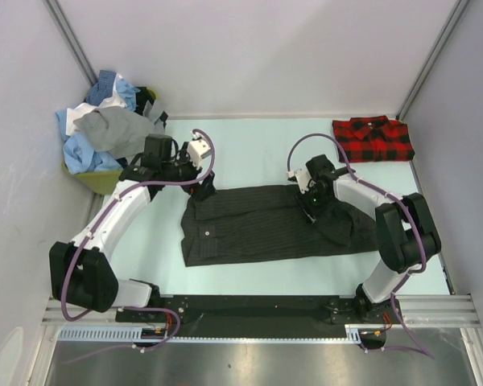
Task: Fold and stack the long sleeve shirts
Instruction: Fold the shirt
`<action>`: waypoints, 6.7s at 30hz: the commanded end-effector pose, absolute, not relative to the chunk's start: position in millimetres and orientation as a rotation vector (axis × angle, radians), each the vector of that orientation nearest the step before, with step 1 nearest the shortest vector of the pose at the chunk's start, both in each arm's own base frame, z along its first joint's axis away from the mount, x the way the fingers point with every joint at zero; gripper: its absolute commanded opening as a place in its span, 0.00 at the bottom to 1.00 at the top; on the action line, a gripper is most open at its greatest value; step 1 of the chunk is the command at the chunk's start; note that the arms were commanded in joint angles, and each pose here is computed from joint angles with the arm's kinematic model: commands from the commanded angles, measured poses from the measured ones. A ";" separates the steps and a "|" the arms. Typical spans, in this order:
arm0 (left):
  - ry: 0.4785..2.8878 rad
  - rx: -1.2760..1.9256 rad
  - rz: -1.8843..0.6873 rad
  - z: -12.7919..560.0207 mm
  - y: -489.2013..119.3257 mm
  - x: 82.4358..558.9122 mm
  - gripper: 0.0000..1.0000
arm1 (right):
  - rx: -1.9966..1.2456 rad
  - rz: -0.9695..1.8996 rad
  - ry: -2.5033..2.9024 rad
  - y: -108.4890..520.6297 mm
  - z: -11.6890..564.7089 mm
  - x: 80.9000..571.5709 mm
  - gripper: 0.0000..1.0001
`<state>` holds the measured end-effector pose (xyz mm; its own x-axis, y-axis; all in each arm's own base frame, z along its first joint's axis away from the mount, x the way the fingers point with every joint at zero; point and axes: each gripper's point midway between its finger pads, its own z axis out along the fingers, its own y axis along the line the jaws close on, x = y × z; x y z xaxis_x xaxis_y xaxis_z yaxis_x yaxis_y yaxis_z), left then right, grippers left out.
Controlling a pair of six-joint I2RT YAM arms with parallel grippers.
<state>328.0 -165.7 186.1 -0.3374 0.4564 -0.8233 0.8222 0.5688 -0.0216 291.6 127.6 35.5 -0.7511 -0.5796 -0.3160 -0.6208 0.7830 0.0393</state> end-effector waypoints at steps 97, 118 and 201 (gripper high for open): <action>2.444 0.050 -1.689 224.6 -426.3 266.1 0.00 | -1.043 0.320 1.652 214.4 249.2 213.6 0.13; 1.300 1.892 -1.195 249.8 -444.8 75.2 0.00 | -0.167 0.186 2.048 -11.7 284.7 255.2 0.62; 1.286 2.063 -1.392 256.6 -472.4 26.5 0.00 | -0.269 1.000 2.294 7.4 161.4 290.3 0.45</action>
<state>43.5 -491.5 236.4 -0.0433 0.4898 -0.8708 0.8562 -0.4310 -0.2850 271.3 2.8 145.5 -0.8374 0.0290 -0.5458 -0.3638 0.7156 0.5963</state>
